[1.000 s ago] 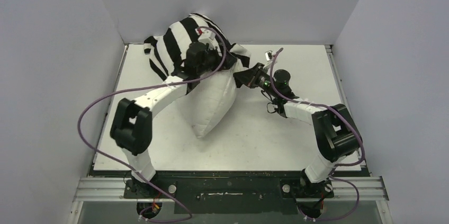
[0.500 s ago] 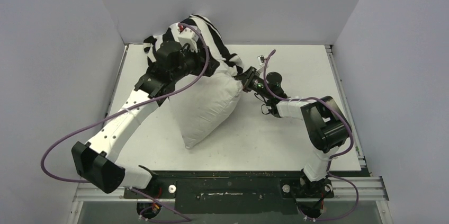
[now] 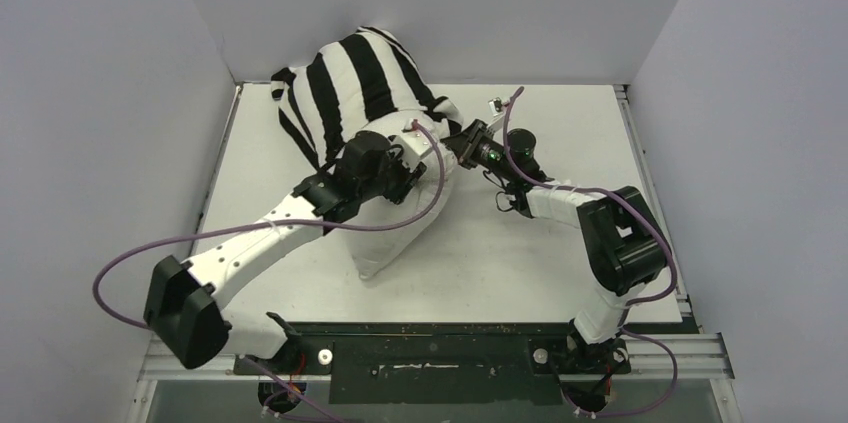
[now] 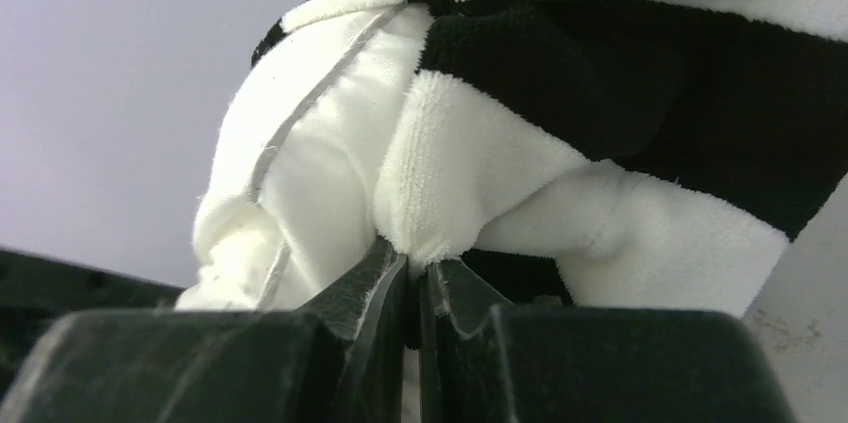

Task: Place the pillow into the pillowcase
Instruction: Stuff the pillow into the pillowcase.

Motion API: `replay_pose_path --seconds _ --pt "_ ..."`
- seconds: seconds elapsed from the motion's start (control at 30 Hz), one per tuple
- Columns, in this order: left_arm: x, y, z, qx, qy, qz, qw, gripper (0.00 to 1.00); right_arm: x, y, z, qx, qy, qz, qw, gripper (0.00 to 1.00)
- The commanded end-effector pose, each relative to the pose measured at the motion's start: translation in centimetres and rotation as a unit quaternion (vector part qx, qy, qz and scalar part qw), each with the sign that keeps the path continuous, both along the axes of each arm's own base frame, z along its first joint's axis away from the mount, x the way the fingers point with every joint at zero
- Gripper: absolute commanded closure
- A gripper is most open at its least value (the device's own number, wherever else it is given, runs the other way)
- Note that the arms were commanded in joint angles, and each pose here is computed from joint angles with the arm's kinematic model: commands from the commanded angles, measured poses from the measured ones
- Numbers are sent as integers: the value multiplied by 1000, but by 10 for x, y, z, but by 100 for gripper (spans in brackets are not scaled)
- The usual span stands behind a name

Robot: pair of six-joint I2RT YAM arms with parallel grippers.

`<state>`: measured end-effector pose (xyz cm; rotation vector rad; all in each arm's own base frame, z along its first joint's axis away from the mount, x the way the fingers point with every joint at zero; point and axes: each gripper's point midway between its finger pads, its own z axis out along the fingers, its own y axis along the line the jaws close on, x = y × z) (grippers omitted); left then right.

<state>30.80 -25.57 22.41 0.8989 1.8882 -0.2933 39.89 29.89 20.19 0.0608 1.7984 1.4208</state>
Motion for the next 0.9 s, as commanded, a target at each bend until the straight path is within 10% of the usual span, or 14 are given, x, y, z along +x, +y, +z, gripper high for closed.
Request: replay_pose_path --seconds 0.0,0.23,0.87 --pt "71 0 -11 -81 -4 57 995 72 -22 -7 102 48 -155 37 986 100" --pt "180 34 -105 -100 80 198 972 83 -80 -18 125 25 -245 103 964 100" --pt "224 43 -236 -76 116 367 920 82 -188 9 159 -38 -439 287 851 100"
